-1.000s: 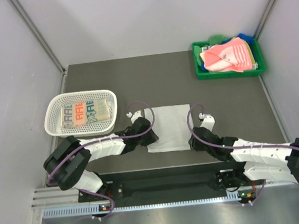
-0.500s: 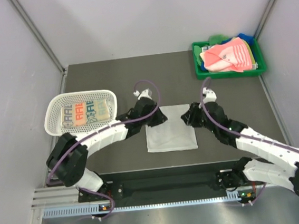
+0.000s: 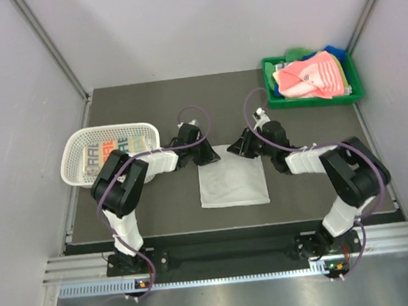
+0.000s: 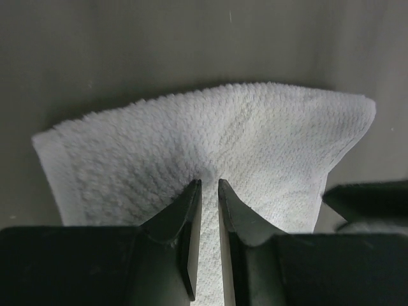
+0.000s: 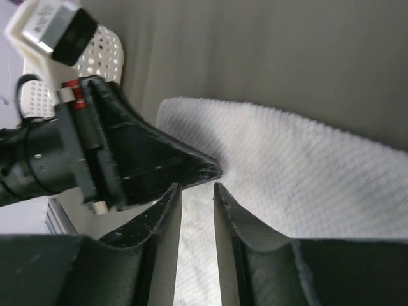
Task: Fold and stack the towels
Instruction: Fold the towel
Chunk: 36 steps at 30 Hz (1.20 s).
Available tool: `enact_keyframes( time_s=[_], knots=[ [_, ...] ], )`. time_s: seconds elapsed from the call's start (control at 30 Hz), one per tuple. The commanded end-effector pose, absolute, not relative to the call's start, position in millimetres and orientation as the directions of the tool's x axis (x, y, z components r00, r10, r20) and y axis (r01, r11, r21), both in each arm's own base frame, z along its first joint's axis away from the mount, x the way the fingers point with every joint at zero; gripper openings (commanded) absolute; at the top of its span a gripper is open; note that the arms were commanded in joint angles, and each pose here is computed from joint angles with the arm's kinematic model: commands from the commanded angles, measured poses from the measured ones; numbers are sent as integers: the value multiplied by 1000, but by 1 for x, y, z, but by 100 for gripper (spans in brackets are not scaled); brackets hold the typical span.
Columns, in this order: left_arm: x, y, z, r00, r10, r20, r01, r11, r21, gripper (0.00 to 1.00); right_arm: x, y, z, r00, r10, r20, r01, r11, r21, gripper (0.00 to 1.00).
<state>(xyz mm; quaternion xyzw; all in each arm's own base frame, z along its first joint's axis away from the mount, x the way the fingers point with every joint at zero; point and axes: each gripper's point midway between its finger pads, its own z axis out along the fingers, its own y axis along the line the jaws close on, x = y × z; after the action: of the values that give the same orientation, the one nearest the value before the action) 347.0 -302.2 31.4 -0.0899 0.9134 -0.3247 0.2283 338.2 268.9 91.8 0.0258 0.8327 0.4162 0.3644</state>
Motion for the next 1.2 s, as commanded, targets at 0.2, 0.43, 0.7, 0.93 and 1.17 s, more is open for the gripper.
enact_keyframes(
  time_s=[0.2, 0.43, 0.7, 0.93, 1.17],
  knots=[
    [356, -304, 27, -871, -319, -373, 31, 723, -690, 21, 383, 224, 49, -700, 512, -497, -144, 581, 801, 21],
    [352, -301, 18, -876, -316, -364, 20, 731, -682, 21, 389, 182, 42, -655, 583, -480, -58, 594, 802, 21],
    [371, -284, 36, -841, -325, -433, 32, 769, -639, 24, 395, 172, 52, -653, 569, -500, -64, 617, 785, 20],
    [395, -263, 43, -812, -310, -494, 24, 828, -560, 24, 401, 168, 52, -663, 524, -535, -70, 667, 741, 21],
    [406, -247, 47, -788, -284, -546, 22, 873, -487, 24, 405, 166, 50, -674, 486, -556, -74, 705, 705, 20]
  ],
)
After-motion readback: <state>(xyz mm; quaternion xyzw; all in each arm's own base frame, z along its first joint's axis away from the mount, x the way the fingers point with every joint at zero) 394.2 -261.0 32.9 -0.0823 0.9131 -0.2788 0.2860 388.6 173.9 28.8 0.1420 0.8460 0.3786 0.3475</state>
